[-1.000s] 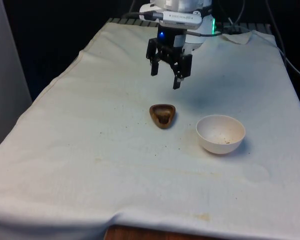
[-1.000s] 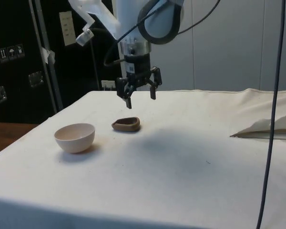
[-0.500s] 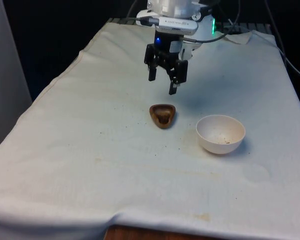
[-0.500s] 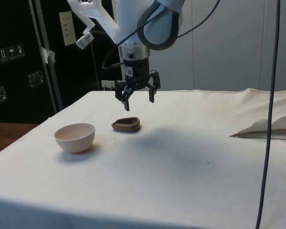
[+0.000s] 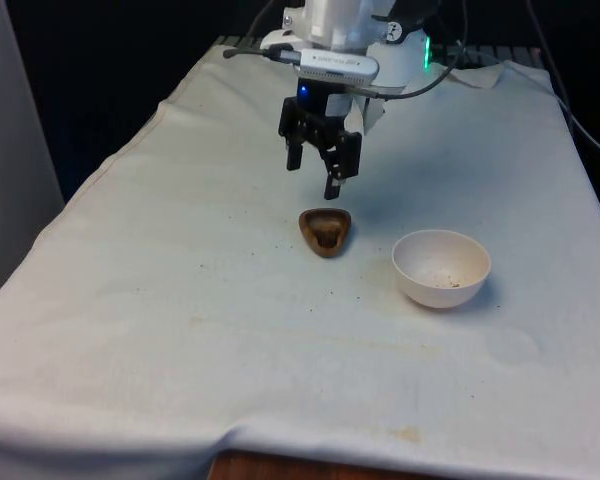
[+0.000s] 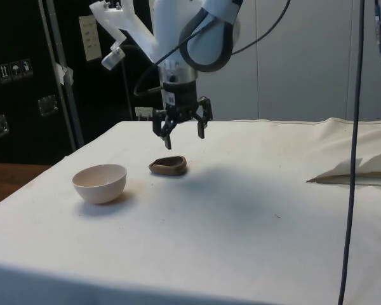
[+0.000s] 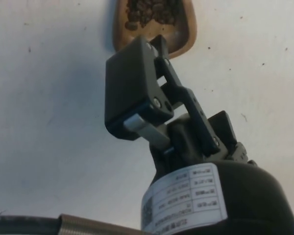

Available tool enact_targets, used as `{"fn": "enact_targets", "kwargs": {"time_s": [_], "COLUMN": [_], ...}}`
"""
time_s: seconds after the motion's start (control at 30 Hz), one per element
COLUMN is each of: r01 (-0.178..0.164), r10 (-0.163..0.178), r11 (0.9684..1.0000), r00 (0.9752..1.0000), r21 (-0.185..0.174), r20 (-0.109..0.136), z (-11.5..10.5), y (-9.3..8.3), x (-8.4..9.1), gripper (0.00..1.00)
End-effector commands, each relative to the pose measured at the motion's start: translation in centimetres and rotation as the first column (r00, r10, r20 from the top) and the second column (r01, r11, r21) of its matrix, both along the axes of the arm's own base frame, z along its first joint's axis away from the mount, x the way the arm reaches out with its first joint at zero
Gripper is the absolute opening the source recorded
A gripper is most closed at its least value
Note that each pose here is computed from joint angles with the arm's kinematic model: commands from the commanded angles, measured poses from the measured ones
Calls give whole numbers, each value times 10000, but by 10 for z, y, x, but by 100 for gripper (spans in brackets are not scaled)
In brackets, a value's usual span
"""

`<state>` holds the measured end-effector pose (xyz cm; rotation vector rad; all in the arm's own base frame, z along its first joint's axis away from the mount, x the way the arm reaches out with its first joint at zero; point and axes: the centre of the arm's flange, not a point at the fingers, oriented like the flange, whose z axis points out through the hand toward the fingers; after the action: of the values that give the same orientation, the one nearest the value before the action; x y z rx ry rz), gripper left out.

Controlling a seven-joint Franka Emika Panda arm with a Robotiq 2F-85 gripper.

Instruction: Pour the coffee beans from the cup into the bowl.

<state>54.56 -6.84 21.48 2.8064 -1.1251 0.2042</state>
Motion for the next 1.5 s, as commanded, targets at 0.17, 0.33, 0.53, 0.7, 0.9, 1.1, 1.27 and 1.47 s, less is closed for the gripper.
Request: {"fn": "enact_targets", "kwargs": {"time_s": [0.17,0.33,0.53,0.7,0.9,1.1,1.27,1.47], "r01": [350,661,1059,1296,1621,2019,2250,2526], "r10": [-350,-662,-1061,-1299,-1623,-2022,-2253,-2537], "r11": [9994,9978,9942,9913,9865,9791,9740,9668], "r00": [9993,9977,9943,9915,9867,9793,9742,9669], "r21": [11,72,191,247,252,247,264,378], "r20": [115,120,91,77,56,78,97,272], "z": [-3,-5,-11,-15,-20,-22,-23,-23], "y": [-4,-4,-3,-3,-6,-6,-7,-5], "x": [1,0,0,-1,0,3,3,3], "gripper": [100,100,100,100,100,100,100,100]}}
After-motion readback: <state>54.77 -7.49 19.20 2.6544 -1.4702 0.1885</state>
